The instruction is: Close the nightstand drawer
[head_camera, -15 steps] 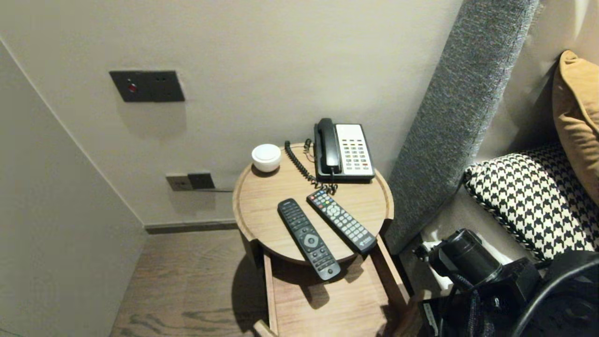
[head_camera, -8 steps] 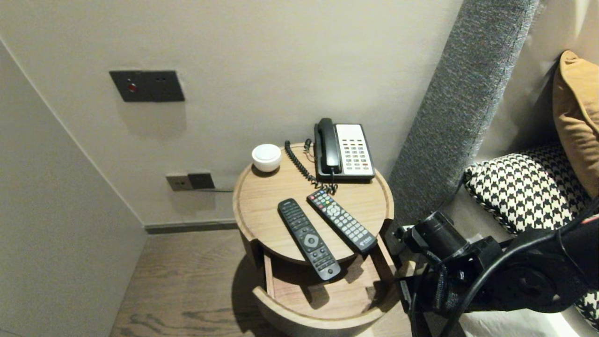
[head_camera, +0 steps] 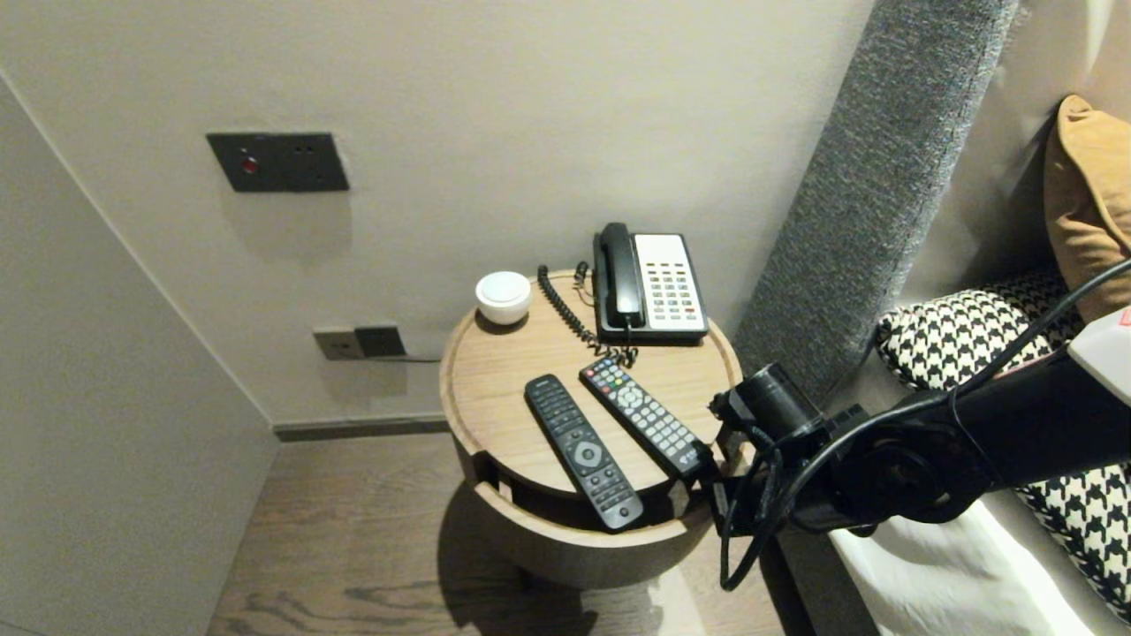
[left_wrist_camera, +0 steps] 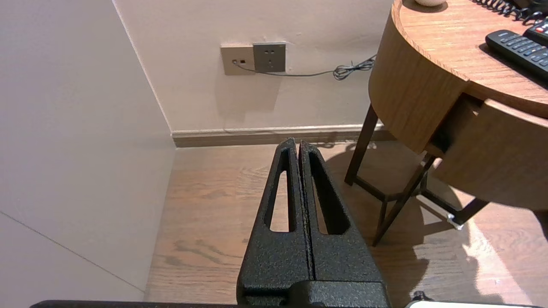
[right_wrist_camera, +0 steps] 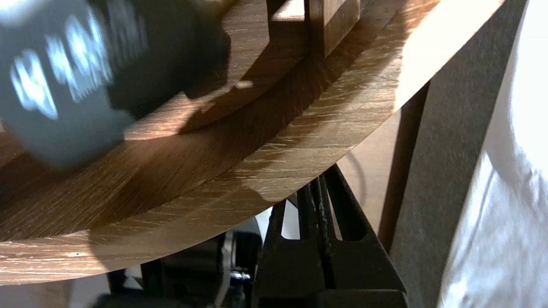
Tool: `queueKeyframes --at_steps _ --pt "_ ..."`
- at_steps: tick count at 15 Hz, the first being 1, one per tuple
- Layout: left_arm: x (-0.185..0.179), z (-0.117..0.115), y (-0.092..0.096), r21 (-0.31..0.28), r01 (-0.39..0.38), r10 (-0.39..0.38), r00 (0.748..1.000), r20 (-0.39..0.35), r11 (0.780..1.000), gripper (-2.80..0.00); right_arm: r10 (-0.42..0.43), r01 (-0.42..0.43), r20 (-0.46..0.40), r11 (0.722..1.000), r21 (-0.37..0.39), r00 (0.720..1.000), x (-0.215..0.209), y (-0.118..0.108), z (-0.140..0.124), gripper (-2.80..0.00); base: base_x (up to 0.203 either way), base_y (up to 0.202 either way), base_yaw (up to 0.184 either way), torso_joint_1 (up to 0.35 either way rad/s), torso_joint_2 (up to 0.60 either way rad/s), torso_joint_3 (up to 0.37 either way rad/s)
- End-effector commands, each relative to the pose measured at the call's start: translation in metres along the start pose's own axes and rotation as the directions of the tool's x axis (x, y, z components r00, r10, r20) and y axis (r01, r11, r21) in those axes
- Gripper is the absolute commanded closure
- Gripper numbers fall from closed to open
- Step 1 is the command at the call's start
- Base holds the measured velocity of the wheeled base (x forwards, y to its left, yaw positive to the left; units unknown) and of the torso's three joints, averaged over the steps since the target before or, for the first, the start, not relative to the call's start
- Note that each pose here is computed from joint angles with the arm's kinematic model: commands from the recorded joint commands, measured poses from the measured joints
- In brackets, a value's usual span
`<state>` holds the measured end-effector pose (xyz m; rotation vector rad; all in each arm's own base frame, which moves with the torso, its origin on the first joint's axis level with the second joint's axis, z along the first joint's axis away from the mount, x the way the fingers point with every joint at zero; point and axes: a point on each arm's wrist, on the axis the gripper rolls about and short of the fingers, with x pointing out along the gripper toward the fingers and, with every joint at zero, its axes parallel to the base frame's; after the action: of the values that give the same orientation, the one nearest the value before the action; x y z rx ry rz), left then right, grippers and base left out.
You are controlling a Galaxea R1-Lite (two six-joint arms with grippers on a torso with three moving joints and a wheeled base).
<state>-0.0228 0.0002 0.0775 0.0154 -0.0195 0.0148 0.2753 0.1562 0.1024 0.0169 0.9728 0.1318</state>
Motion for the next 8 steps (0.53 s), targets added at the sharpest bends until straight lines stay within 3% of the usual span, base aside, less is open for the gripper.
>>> queueKeyframes --at_steps 1,8 --pt "0.000 0.000 0.000 0.000 -0.001 0.001 1.000 0.000 1.000 0.00 -0.003 0.003 0.016 1.000 0.015 1.000 0.003 -0.002 0.008 0.00 0.000 0.000 0.000 0.000 0.00 0.000" --pt "0.000 0.000 0.000 0.000 -0.001 0.001 1.000 0.000 1.000 0.00 0.010 -0.012 0.064 1.000 0.027 0.998 -0.006 -0.001 0.020 0.00 0.000 0.000 0.000 0.000 0.00 0.000"
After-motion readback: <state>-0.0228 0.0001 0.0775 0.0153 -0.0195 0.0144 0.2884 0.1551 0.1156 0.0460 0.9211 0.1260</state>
